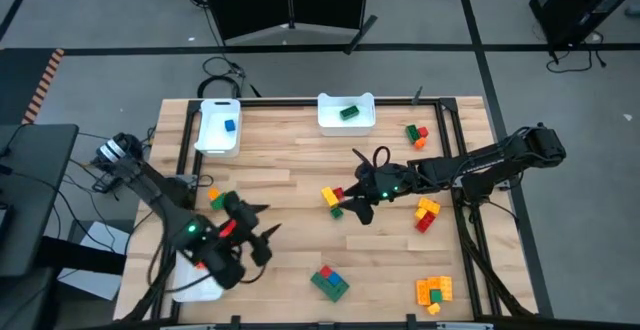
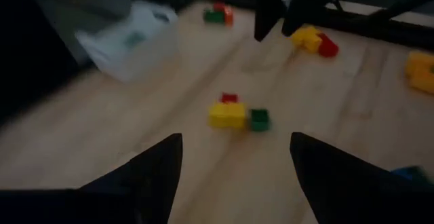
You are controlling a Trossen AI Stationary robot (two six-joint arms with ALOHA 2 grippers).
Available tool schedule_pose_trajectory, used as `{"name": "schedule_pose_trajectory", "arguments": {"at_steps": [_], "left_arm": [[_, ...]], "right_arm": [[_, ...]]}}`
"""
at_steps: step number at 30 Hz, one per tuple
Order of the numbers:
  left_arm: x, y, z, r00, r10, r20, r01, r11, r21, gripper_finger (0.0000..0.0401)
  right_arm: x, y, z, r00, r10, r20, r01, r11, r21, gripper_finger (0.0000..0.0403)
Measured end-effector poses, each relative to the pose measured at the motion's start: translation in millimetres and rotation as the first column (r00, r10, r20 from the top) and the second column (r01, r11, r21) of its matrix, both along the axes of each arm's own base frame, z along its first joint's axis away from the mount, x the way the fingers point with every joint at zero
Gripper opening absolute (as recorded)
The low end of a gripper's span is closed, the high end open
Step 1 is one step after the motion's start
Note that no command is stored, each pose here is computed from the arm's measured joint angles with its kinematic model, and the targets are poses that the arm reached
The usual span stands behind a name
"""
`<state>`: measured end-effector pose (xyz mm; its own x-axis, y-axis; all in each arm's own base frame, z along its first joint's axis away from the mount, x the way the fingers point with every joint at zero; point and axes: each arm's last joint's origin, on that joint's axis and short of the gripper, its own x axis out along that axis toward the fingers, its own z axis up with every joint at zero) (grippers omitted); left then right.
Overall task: Sort blocks by size
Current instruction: Put the green 8 stud game piece into the top right white bin
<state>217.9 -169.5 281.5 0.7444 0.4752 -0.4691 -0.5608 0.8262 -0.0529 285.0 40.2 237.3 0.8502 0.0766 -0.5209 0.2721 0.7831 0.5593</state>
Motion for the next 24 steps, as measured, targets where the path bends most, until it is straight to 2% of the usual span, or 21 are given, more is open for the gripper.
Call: {"name": "schedule_pose_trajectory", "arguments": {"at_steps": [3, 9, 13, 18, 24], "left_arm": [[19, 8, 1, 0.999, -0.03, -0.022, 0.029, 0.997, -0.065, 0.0282], [54, 19, -3, 0.992, -0.117, -0.045, 0.116, 0.993, -0.027, 0.0271], [65, 30, -13, 0.989, -0.097, -0.114, 0.1, 0.995, 0.025, 0.025], [71, 33, -15, 0.985, -0.105, -0.133, 0.118, 0.988, 0.095, 0.0227], [76, 43, -18, 0.97, -0.147, -0.193, 0.173, 0.977, 0.128, 0.0211]], "right_arm": [[-1, 1, -1, 0.999, 0.048, -0.014, -0.048, 0.999, 0.021, 0.0242], [-6, 2, -7, 0.991, 0.076, -0.107, -0.07, 0.996, 0.059, 0.0236], [-10, 3, -2, 0.97, 0.073, -0.233, -0.059, 0.996, 0.068, 0.0236], [-18, 3, 18, 0.922, -0.015, -0.387, 0.002, 0.999, -0.035, 0.0236], [-21, -8, 43, 0.886, -0.173, -0.429, 0.133, 0.984, -0.122, 0.0235]]}}
